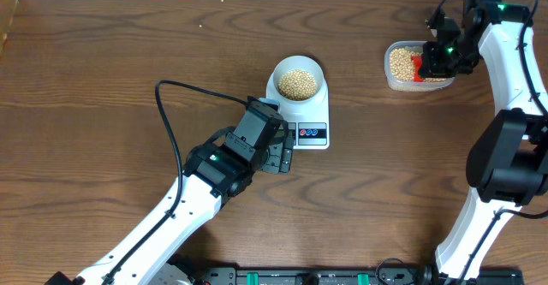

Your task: Scoop item into bowl and weigh 50g on scale

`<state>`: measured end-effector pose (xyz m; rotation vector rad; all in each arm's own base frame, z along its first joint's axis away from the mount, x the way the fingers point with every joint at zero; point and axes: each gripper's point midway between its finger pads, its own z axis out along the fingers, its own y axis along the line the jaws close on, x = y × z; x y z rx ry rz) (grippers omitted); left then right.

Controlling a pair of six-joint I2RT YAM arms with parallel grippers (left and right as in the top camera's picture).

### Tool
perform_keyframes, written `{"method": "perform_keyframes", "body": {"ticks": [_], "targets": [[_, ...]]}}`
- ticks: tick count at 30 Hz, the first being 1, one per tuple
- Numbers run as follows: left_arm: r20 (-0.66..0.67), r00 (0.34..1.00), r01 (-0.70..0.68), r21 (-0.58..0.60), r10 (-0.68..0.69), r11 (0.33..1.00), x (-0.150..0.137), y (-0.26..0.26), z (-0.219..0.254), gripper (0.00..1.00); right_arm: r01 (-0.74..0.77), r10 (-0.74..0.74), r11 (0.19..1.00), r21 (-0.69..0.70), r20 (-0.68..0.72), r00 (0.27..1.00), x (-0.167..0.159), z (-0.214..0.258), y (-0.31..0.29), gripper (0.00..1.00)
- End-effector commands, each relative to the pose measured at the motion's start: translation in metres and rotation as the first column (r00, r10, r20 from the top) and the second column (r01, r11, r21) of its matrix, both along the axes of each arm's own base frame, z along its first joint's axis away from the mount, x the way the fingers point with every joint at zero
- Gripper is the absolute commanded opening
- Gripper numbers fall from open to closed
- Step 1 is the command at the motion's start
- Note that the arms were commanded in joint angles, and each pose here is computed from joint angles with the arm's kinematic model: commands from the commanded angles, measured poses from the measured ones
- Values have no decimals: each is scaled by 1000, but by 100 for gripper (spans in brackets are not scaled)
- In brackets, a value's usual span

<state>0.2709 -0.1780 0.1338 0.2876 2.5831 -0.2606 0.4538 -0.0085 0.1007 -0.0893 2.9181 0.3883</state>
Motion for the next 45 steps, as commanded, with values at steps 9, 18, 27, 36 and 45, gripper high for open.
{"method": "perform_keyframes", "body": {"ticks": [9, 18, 27, 36, 45], "targets": [[7, 1000, -2, 9, 2, 1000, 2, 2, 0, 88, -24, 23, 983, 184, 8, 1000, -3, 8, 15, 1], [7, 1000, -2, 8, 2, 1000, 2, 2, 0, 88, 67, -77, 956, 285, 24, 997, -2, 17, -19, 1], [7, 1000, -2, 9, 2, 1000, 2, 2, 0, 88, 90, -123, 913, 398, 58, 991, -6, 30, -42, 1], [7, 1000, -2, 8, 2, 1000, 2, 2, 0, 88, 80, -147, 861, 502, 97, 984, -9, 45, -51, 1], [7, 1000, -2, 8, 2, 1000, 2, 2, 0, 88, 95, -180, 827, 553, 101, 978, -11, 53, -59, 1]]}}
